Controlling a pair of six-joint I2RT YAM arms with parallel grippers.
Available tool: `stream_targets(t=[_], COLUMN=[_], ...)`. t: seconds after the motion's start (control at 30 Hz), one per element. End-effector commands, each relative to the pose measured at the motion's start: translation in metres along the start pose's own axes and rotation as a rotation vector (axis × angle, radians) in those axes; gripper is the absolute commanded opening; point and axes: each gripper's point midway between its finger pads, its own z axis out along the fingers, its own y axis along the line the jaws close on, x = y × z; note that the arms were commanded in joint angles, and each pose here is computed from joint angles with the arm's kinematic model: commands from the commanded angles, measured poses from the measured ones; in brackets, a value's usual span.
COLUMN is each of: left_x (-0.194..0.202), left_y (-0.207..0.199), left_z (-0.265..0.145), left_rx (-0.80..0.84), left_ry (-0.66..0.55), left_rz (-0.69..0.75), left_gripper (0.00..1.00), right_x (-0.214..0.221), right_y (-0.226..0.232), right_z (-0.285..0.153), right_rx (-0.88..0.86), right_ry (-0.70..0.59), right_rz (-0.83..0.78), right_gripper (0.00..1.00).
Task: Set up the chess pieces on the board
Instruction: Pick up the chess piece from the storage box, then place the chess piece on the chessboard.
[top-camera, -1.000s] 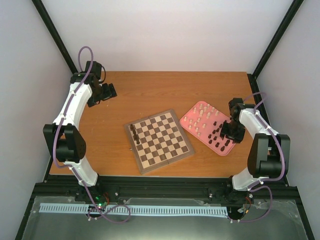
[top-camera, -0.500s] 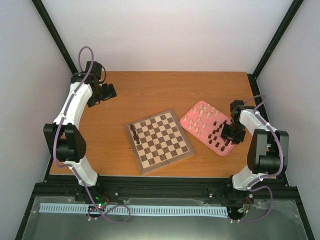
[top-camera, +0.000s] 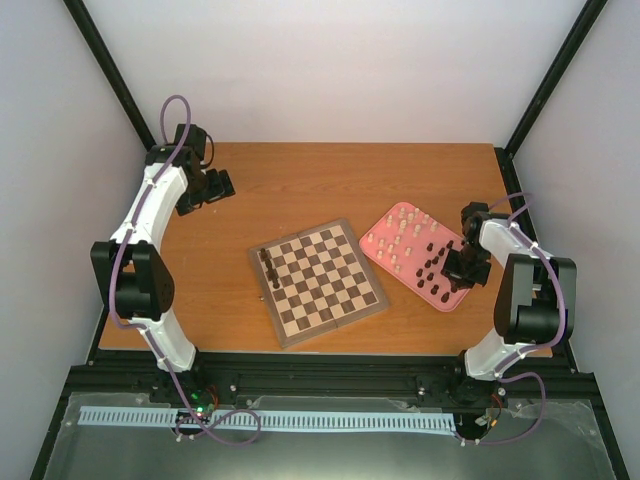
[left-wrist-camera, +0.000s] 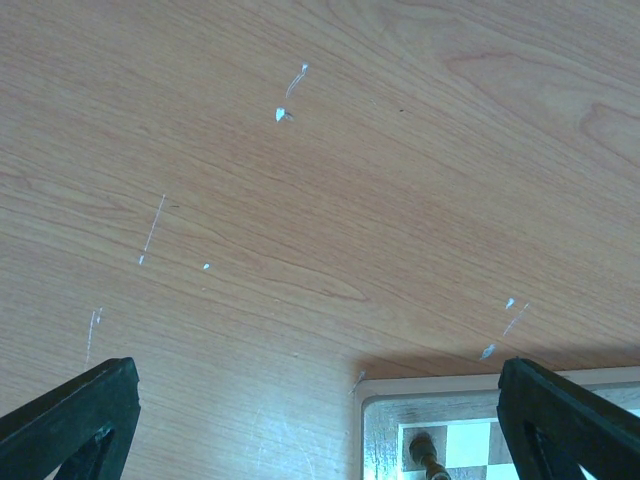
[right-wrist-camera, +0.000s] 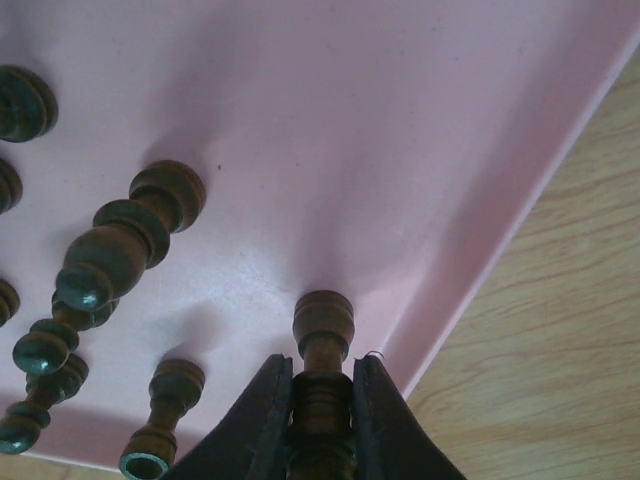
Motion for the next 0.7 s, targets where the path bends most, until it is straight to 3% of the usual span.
stream_targets(t=[0.0,0.13,0.4,0.53,0.67], left_x=[-0.009,-0.011,-0.013,-0.012,-0.013], left_y=[-0.004,-0.003,-0.004,-0.004,-0.005], left_z=[-0.012,-0.013,-0.016,-0.014,-0.018], left_rx=[0.004,0.001,0.0,0.003,0.013], left_ry=[-0.03,-0.037,-0.043,-0.04,-0.044], left_rz=[0.013,0.014,0.014,0.012,0.01], left_gripper=[1.0,1.0,1.0,1.0,1.0], right_x=[-0.005,-0.01,-0.029,-0.025,0.001], right_y=[-0.003,-0.007,0.014,0.082,0.186], right_z=[-0.003,-0.031,-0.129,-0.155,-0.156], right_rx=[0.006,0.026,0.006,-0.018,-0.049], right_ry=[-0.01,-0.057,-0.242,-0.285,-0.267], right_rz=[0.006,0.008,-0.052,-0.206,-0.448], right_gripper=[0.03,0.03,0.03,0.03,0.03])
